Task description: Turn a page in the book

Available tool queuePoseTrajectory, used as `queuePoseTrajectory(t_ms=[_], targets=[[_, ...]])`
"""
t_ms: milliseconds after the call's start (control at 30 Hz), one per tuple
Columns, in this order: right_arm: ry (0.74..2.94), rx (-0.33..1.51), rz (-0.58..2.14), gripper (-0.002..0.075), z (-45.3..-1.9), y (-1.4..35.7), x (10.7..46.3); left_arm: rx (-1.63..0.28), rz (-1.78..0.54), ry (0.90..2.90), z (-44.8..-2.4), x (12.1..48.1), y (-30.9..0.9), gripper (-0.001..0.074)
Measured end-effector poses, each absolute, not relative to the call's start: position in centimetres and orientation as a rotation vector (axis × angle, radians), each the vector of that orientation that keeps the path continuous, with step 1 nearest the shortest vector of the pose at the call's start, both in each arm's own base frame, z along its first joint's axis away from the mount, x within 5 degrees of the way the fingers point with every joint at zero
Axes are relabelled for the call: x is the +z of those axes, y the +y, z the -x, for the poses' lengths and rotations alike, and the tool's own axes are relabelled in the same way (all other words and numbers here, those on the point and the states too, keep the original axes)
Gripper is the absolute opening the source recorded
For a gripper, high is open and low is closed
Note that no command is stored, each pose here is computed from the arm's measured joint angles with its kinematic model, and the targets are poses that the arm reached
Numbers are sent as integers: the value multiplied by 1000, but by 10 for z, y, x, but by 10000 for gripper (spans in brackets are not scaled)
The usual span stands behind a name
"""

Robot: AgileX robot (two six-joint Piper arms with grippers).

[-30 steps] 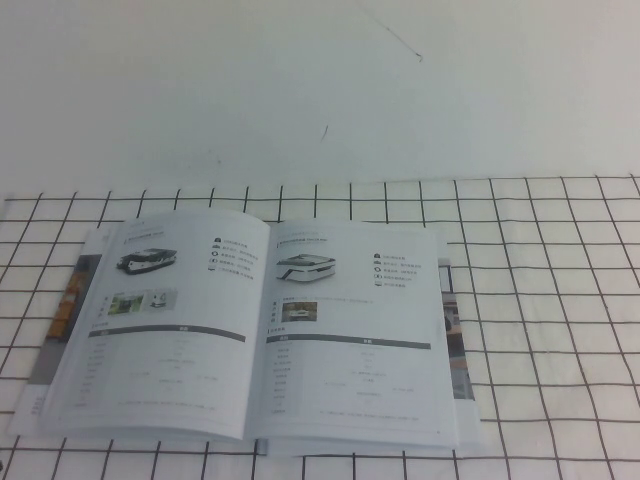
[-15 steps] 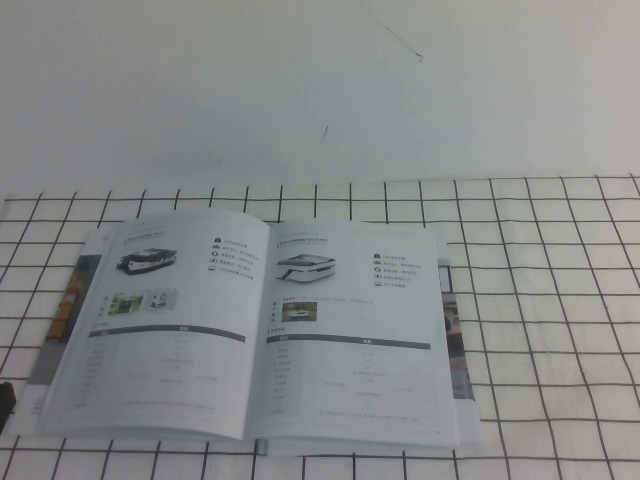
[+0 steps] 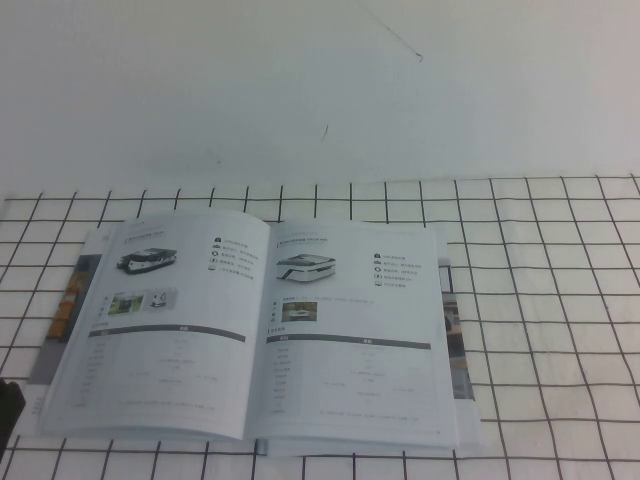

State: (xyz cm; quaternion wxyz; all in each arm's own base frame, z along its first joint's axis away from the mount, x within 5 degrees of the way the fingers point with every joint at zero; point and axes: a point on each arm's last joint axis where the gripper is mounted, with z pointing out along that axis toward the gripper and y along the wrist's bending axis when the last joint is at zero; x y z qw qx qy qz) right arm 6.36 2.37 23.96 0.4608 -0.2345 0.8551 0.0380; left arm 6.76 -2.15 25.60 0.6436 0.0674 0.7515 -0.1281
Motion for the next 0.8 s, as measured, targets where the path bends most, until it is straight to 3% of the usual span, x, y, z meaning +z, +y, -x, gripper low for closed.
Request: queuePoseTrajectory(t_ms=[400,633,800], targets=[[2102,93,576,0,-64,24,240,-265,-162,1715,-67,249,-20,-2],[2101,93,576,0,-64,24,240,-24,-203,1729,-63,216,-9,-2],[2101,93,576,0,-64,24,240,-32,-125,1774,-56,184,-6,-2]])
